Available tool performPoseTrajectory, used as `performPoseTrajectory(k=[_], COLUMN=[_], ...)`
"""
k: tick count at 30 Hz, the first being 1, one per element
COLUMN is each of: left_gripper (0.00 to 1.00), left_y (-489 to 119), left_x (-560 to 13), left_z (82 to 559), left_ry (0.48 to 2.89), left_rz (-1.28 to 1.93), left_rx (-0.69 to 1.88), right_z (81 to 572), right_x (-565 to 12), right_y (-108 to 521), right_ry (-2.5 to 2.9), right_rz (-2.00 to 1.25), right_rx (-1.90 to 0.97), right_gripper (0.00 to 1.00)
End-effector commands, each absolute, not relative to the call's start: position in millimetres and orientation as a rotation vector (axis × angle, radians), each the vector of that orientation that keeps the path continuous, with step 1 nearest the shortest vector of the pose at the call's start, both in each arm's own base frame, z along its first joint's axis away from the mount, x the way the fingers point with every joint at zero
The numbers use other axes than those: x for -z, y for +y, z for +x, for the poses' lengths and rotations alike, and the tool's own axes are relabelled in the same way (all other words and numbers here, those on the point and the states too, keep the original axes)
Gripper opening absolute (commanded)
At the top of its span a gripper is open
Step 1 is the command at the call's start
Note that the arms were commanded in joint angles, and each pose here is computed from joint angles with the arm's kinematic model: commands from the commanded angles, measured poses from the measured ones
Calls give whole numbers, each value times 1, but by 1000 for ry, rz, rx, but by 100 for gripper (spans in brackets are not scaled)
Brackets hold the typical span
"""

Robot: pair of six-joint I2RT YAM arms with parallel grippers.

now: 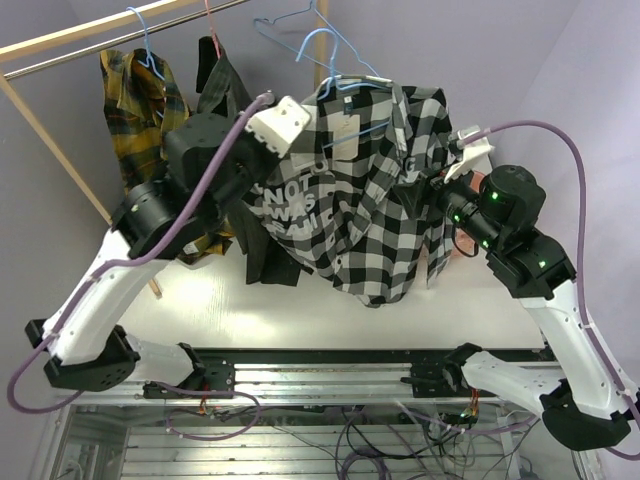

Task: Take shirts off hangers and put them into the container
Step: Remove the shirt from the hanger.

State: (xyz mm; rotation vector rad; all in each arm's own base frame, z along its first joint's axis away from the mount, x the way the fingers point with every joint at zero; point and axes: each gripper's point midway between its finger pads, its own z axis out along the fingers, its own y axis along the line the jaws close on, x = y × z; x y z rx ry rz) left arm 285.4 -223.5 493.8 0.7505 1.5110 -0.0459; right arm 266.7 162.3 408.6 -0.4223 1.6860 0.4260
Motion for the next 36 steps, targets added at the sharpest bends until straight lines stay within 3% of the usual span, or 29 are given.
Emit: performPoseTrajectory(k=[1,12,30,36], left_gripper=[7,7,7,7], left_y=[-196,-181,-168,-171], left_x=[-528,-537,-529,-523], left_z=[261,243,231,231], left_ry=[1431,1415,1426,1436], left_rz=[654,629,621,637], left_rx=[106,157,177,180], right_z=[257,231,291,292], right_x=[-431,-442,-419,-428], right_y=[178,236,244,262], right_ry=[1570,1427,1430,1353], right_rz=[-478,-694,-566,-606], right_rx=[-526,-861,-750,-835], right_gripper=[56,55,55,52])
